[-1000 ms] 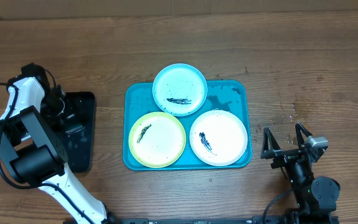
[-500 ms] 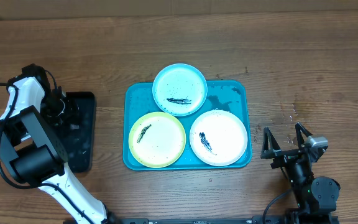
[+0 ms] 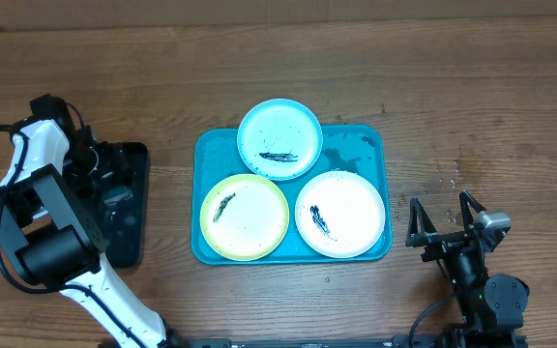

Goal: Clean dirty plates on tray and stack at the side
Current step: 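Dip and rub the held sponge in the soapy water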

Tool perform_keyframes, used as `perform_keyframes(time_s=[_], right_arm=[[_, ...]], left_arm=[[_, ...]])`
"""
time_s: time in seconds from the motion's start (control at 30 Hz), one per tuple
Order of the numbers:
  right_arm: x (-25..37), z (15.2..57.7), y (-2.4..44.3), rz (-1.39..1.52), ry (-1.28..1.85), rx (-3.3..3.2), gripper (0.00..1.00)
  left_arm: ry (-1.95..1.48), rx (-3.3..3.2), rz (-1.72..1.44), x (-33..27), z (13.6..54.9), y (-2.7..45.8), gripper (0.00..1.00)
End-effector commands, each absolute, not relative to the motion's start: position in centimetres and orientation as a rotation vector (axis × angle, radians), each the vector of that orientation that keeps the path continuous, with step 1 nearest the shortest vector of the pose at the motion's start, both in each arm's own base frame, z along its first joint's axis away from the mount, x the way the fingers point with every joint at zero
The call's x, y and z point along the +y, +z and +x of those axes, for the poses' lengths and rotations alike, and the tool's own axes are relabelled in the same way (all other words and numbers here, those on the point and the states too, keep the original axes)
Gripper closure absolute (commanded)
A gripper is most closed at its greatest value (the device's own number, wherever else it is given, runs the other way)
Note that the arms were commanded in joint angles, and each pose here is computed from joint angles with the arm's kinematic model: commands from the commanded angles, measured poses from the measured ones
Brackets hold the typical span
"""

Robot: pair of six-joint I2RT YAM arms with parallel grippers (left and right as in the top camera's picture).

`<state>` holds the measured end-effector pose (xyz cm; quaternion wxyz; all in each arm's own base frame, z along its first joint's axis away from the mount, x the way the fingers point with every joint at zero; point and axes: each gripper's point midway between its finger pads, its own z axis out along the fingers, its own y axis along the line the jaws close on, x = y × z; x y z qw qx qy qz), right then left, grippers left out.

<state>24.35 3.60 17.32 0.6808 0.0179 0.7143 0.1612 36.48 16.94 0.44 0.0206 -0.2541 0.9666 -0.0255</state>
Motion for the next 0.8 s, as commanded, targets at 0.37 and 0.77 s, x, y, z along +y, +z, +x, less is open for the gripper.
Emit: perform_keyframes(time_s=[0.37,0.77], right_arm=[[3.5,24.4,17.0,0.045,0.357,1.607,0.00],[3.5,24.4,17.0,0.045,0.357,1.607,0.00]], left_arm=[[-0.123,3.032,-0.786,16.6,36.7,4.0,0.96],[-0.260,2.982,-0.768,15.3,37.8,14.9,0.96]])
